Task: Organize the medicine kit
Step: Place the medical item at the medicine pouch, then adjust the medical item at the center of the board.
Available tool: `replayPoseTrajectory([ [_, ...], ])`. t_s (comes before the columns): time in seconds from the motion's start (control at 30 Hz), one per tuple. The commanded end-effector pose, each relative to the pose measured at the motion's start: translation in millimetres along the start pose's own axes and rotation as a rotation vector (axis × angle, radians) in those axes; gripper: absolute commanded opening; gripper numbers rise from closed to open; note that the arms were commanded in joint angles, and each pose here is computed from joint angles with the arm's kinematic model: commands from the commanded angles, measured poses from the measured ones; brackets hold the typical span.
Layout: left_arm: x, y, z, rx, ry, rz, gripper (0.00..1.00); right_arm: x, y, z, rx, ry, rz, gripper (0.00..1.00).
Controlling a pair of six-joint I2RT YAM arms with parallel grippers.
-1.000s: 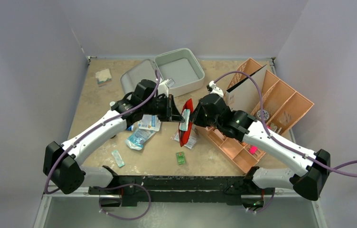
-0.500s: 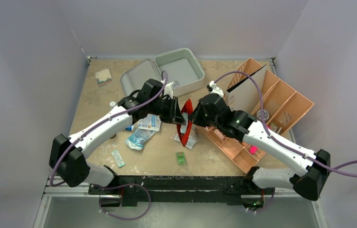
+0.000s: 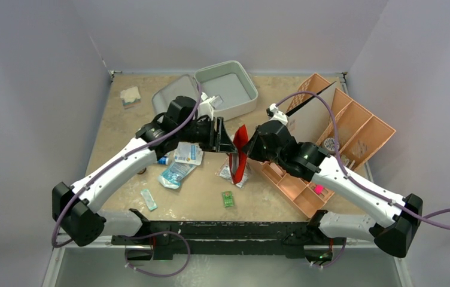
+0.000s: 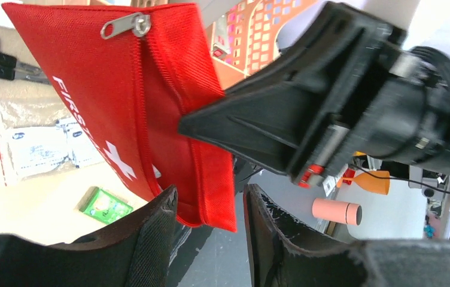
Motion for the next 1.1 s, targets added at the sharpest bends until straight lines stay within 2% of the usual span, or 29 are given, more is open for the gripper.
replayPoseTrajectory([
  [0.0, -9, 23, -28, 0.081, -0.099, -0.095, 0.43, -4, 5, -1, -0.001, 0.003, -0.042, 0.00],
  [0.27, -7, 31, -6, -0.173, -0.140, -0.115, 0.44, -8, 27, -2, -0.067, 0.081, -0.040, 0.00],
  [0.53, -29, 39, 9, -0.272, -0.233, -0.121, 0.46, -9, 65, -24, -0.068, 0.152, -0.072, 0.00],
  [0.7, -50, 19, 33, -0.350, -0.242, -0.078, 0.46, -9, 88, -38, -0.077, 0.157, -0.134, 0.00],
  [0.87, -55, 4, 58, -0.519, -0.129, -0.103, 0.41, -10, 104, -45, -0.094, 0.157, -0.167, 0.00],
  [1.07, -33, 29, 79, -0.761, 0.116, -0.190, 0.52, -9, 109, -47, -0.121, 0.159, -0.173, 0.00],
])
Point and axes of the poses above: each gripper's point midway between its finger pads, its own y axis back along the fingers, its own z axis along the line the jaws close on, x = y × z, the point moved 10 cm from there along y, back along the fingers, and after that the axes turned 4 degrees about y, right-handed, at the moved point
